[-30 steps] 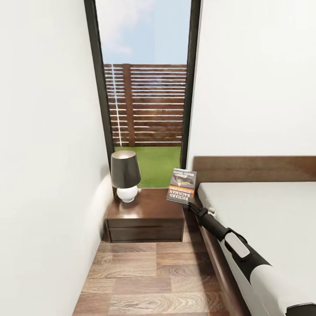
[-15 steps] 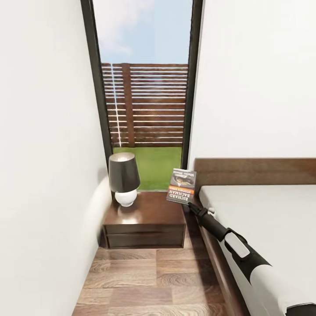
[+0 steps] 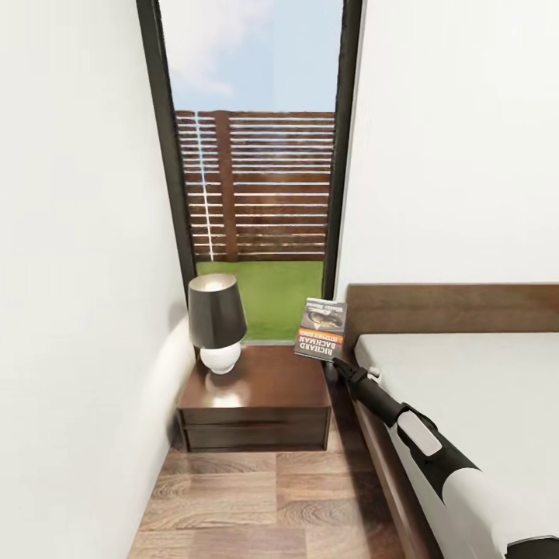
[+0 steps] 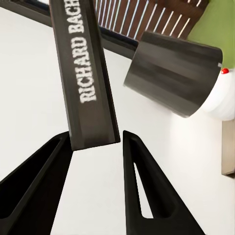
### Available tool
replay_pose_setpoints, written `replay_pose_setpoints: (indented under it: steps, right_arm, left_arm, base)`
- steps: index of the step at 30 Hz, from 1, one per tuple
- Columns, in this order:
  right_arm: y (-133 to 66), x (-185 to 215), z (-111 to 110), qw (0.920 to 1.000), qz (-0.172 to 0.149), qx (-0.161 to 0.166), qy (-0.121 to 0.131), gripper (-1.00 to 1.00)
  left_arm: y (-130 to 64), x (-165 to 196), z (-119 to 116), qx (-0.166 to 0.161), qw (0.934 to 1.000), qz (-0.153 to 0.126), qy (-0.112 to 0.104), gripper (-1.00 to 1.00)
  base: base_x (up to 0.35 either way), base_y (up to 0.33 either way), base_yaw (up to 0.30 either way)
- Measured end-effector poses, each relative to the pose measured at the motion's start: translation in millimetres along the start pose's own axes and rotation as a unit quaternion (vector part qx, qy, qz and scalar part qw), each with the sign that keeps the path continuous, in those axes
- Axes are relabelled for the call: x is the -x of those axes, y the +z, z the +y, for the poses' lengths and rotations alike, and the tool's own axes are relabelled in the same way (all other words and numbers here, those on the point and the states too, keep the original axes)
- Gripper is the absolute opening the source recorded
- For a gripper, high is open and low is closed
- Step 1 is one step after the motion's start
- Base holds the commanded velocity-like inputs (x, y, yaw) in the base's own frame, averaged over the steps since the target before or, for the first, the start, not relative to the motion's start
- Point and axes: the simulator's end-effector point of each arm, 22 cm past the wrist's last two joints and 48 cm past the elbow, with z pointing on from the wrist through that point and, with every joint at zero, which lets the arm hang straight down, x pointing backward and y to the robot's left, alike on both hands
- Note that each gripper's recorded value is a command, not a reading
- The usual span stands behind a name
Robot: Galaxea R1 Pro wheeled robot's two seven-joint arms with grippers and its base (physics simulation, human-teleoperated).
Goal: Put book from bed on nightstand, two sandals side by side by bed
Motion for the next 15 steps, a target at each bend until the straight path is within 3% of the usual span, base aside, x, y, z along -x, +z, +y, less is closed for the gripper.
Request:
replay_pose_setpoints:
  steps: [15]
  right_arm:
    - [0.4, -0.9, 0.2, 1.0, 0.001, 0.0, 0.0, -1.0]
  left_arm:
    - [0.0, -0.1, 0.8, 0.0, 1.0, 0.001, 0.0, 1.0]
  base:
    - [0.187, 0.0, 0.0]
